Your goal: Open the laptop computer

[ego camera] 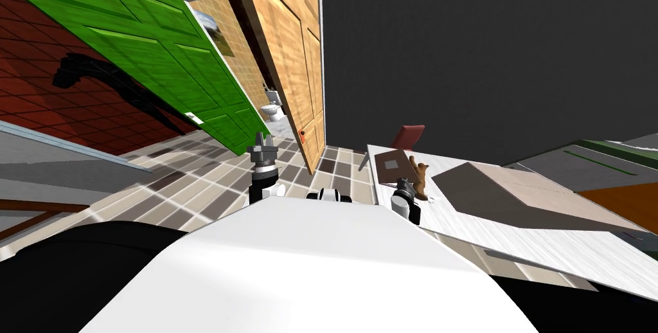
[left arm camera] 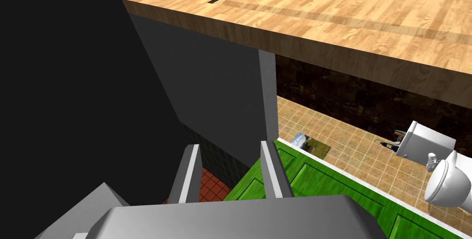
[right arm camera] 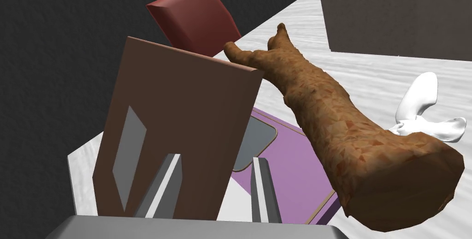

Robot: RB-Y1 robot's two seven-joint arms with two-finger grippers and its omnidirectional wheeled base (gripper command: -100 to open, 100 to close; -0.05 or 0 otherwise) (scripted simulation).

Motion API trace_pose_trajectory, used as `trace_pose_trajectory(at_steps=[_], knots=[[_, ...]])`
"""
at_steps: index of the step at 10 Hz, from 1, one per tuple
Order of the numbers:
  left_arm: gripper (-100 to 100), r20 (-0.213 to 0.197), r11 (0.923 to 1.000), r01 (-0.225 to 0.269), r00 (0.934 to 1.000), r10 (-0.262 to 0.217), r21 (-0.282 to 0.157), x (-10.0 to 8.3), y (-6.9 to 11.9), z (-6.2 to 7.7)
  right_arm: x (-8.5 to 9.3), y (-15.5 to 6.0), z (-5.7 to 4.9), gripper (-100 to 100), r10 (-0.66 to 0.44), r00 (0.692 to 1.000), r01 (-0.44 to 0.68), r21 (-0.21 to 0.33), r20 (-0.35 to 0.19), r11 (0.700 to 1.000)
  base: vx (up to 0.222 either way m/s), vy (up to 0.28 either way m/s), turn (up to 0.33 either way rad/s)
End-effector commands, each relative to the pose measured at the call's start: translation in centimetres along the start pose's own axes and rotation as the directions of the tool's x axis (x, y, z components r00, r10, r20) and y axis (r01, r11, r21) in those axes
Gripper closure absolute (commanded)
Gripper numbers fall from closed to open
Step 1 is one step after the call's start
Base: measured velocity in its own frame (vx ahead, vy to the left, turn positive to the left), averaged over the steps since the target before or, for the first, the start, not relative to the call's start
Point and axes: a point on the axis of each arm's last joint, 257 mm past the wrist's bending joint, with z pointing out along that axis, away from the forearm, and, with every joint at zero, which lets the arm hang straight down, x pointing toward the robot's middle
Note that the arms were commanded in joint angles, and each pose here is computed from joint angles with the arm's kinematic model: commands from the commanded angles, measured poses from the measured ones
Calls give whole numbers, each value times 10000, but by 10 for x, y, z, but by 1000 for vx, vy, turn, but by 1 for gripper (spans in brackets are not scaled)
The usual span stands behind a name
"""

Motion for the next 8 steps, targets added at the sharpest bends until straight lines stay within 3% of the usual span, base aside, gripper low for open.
trace_pose_trajectory(at_steps=[1,3,4,5,8], knots=[[0,-1,10000,-1,10000,1,0,0,0,0,-14,10,14,100,-197,9982,213,-275,561,9994,-1,14,3],[0,-1,10000,-2,10000,2,-1,0,0,0,-22,4,14,100,-191,9959,196,-41,887,9998,-1,-5,-6],[0,-1,10000,-3,10000,3,-1,0,0,0,-10,12,33,100,-107,9963,132,-290,852,9995,-44,66,-142],[0,0,10000,-1,10000,1,-1,0,0,0,-7,12,30,-100,-128,9964,140,-139,836,9998,-9,83,-98],[0,0,10000,-3,10000,3,-2,0,0,0,16,22,47,-100,-206,9951,201,61,971,9998,75,93,-90]])
